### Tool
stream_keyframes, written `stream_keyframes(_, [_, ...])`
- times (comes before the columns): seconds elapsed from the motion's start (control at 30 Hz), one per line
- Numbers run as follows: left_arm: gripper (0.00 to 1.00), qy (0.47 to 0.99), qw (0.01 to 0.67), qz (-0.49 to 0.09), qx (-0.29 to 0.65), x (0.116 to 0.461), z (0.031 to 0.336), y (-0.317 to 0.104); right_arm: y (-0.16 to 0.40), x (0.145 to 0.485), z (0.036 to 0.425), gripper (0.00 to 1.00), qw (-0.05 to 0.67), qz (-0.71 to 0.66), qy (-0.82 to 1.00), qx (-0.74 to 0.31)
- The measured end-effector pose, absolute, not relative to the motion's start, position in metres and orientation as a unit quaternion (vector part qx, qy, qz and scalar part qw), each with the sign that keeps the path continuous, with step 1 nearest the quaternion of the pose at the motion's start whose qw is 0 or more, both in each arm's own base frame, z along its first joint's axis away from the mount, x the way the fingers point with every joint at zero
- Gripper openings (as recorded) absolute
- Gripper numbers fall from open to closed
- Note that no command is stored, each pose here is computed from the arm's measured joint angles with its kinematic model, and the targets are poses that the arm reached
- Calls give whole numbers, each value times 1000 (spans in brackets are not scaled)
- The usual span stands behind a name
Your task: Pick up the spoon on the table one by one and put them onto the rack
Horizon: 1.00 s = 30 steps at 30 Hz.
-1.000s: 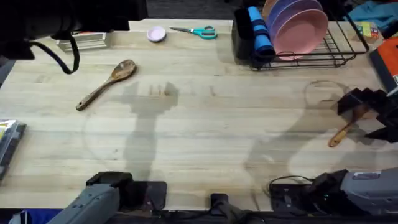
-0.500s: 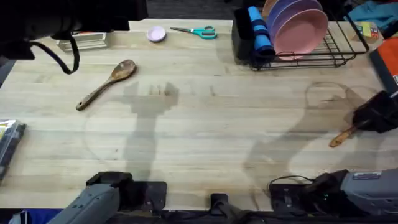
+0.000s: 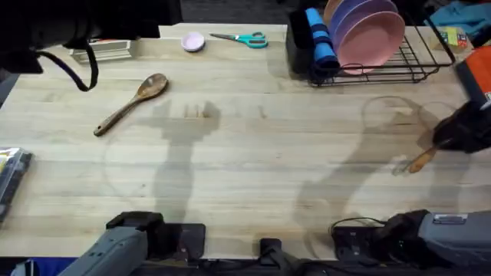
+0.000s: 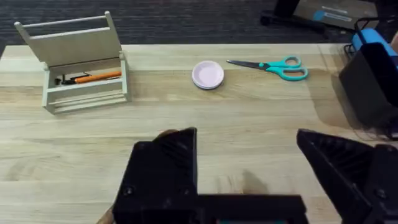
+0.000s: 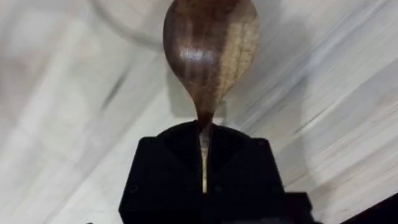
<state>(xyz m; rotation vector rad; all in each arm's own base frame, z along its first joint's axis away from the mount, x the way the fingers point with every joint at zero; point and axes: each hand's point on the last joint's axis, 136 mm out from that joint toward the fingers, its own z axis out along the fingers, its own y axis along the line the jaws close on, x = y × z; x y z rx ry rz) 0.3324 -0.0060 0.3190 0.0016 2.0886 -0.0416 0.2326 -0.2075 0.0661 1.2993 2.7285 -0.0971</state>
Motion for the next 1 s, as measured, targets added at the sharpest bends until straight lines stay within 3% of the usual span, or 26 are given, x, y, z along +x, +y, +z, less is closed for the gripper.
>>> stream_keyframes(0.43, [994, 863, 504, -17, 1, 333, 320, -6, -180, 294, 212, 34, 317, -72, 885, 334])
stream_keyframes(0.77, [994, 863, 504, -17, 1, 333, 320, -6, -70, 389, 320, 34, 548, -9, 823, 150])
stream_keyframes(1.0, [994, 863, 505, -17, 1, 333, 320, -6, 5, 433, 359, 34, 633, 52, 770, 68])
